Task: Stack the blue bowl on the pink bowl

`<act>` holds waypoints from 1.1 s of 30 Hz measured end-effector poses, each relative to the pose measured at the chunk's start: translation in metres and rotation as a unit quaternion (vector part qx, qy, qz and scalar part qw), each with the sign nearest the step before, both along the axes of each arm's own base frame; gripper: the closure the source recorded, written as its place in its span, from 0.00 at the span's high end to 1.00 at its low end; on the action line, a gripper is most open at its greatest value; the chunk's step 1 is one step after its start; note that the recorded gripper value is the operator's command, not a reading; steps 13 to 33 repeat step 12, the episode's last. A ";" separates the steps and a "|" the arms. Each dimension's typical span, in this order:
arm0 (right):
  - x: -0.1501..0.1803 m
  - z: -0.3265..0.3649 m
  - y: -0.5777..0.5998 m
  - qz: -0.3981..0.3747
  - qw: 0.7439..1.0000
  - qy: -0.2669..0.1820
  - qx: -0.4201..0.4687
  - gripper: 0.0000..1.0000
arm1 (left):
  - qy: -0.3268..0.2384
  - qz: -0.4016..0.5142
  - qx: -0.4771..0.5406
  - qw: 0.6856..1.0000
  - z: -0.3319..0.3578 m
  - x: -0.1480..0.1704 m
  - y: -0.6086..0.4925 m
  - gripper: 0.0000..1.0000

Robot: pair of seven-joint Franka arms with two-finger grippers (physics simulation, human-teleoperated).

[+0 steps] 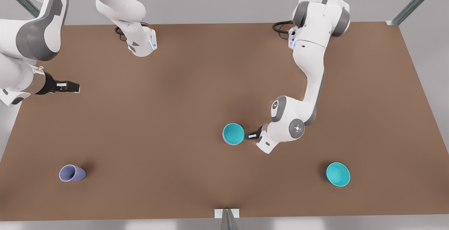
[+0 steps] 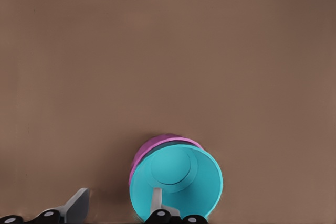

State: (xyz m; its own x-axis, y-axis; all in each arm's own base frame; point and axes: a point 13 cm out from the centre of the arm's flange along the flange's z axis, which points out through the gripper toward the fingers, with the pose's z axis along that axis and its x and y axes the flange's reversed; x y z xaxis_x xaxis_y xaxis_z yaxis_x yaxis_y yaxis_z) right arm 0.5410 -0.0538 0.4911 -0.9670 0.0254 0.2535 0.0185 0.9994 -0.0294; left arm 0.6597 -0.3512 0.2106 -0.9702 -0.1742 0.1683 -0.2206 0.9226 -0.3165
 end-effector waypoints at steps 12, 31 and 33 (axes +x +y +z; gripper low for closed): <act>0.001 0.000 0.000 0.001 1.000 -0.002 0.000 1.00 | -0.016 -0.136 0.178 0.974 0.290 -0.114 0.198 1.00; 0.001 0.000 0.000 0.001 1.000 -0.002 0.000 1.00 | -0.016 -0.136 0.178 0.974 0.290 -0.114 0.198 1.00; 0.001 0.000 0.000 0.001 1.000 -0.002 0.000 1.00 | -0.016 -0.136 0.178 0.974 0.290 -0.114 0.198 1.00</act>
